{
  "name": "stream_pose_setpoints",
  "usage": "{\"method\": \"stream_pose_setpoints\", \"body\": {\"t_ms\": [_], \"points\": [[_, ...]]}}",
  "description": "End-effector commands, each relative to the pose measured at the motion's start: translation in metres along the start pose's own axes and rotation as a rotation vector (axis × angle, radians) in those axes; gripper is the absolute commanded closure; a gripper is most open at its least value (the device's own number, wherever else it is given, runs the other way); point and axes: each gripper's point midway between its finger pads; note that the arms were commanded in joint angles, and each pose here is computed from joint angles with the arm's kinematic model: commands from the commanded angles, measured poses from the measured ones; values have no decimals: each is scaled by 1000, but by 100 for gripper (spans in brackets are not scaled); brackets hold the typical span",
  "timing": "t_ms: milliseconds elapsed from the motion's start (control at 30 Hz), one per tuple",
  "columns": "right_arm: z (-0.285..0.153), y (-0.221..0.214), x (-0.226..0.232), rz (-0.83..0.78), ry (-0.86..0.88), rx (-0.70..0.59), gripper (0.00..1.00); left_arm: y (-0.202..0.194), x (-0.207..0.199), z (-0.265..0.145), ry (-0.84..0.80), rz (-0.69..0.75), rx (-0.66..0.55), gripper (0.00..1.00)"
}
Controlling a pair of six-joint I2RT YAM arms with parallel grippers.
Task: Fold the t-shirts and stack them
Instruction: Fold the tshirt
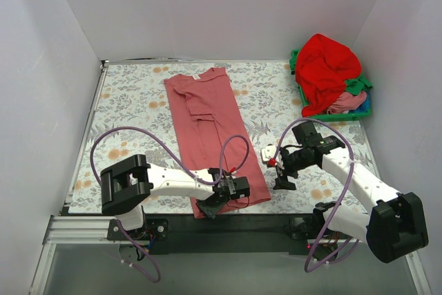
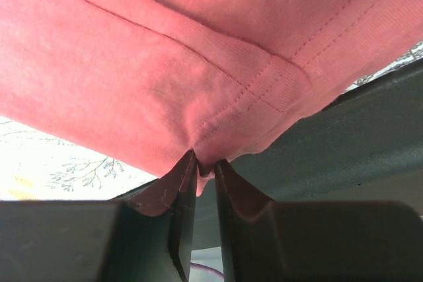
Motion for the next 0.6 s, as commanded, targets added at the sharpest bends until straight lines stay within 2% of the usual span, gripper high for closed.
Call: {"method": "stream_pose_setpoints", "body": {"t_ms": [0, 100, 400, 567], "points": [[-1, 5, 5, -9, 11, -21, 5, 4, -16, 12, -38, -24, -13, 85], [-1, 5, 6, -9, 9, -19, 5, 4, -17, 11, -45, -26, -14, 83], [-1, 6, 5, -10, 7, -21, 5, 19, -18, -2, -44, -41, -73, 65], [-2, 5, 6, -12, 4, -19, 5, 9, -18, 19, 55, -75, -10, 66]]}}
Point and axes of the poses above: each gripper's point midway between its finger pads, its own z axis out along the fingers, its own x axis along the line the jaws close on, y = z × x, and after that the axes turned 3 degrees about z, right-handed
